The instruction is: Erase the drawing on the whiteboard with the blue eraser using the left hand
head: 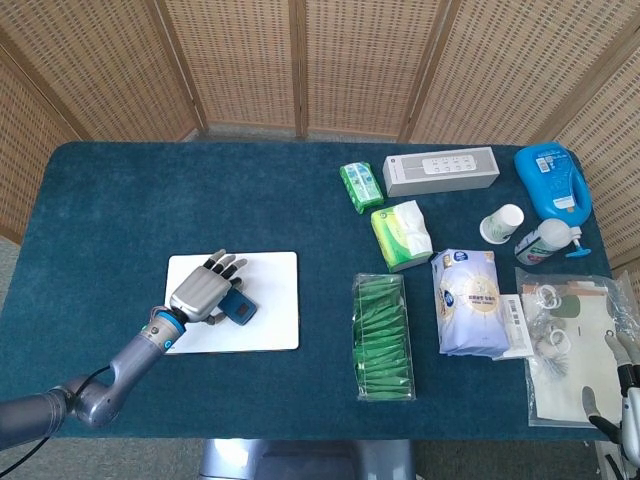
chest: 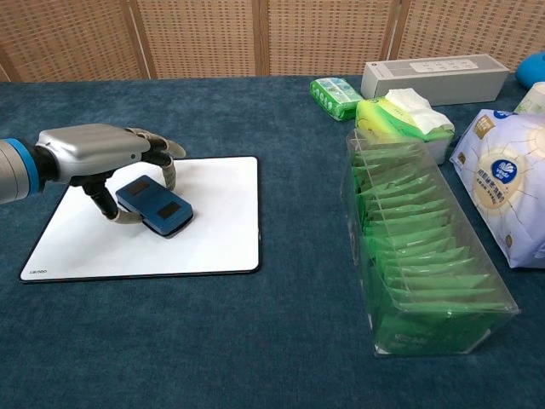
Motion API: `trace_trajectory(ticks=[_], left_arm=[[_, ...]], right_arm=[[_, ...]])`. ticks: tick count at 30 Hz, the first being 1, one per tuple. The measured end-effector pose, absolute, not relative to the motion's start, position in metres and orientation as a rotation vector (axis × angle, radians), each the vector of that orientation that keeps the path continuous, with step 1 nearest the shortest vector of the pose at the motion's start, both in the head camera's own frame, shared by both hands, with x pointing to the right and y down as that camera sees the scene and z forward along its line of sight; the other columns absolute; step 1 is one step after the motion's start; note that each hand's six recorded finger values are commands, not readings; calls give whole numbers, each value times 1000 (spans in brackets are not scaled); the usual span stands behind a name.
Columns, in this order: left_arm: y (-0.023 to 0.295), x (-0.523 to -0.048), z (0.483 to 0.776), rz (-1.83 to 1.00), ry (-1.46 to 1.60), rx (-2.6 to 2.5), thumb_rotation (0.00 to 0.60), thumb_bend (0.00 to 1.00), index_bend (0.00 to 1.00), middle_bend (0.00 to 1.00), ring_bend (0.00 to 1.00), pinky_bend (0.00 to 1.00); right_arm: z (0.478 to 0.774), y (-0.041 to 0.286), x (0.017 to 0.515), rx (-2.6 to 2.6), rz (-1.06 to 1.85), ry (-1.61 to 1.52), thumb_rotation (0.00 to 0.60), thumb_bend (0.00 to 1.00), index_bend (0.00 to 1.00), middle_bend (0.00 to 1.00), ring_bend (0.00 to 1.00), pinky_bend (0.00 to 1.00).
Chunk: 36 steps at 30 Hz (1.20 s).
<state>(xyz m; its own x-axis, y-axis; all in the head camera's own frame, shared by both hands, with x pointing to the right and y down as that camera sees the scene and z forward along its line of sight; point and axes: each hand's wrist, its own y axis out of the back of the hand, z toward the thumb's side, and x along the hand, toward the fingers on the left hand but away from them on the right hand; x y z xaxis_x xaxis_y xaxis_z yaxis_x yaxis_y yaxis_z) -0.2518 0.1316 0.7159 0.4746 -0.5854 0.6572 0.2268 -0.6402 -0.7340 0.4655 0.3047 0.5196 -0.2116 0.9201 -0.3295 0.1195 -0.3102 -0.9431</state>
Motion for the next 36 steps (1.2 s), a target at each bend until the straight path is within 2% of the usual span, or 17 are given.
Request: trace_trajectory(ticks=[10,21,36], left_arm=[[133,-250,716,-1244,304,-1911,600,335,342,60,0,0],[128,-248,714,-1215,350,-1899,600,336,571,159,0,0],[98,-265,721,-1265,404,-1824,600,337,630,209,22,22]], right_arm=[[519,306,466,-1395,1592,-1274,600,389,98,108,0,64],[518,306,466,-1397,1591,-1275,600,389,98,108,0,64],[519,308,467,-1399,1596,-1278,600,389,98,109,0,65]])
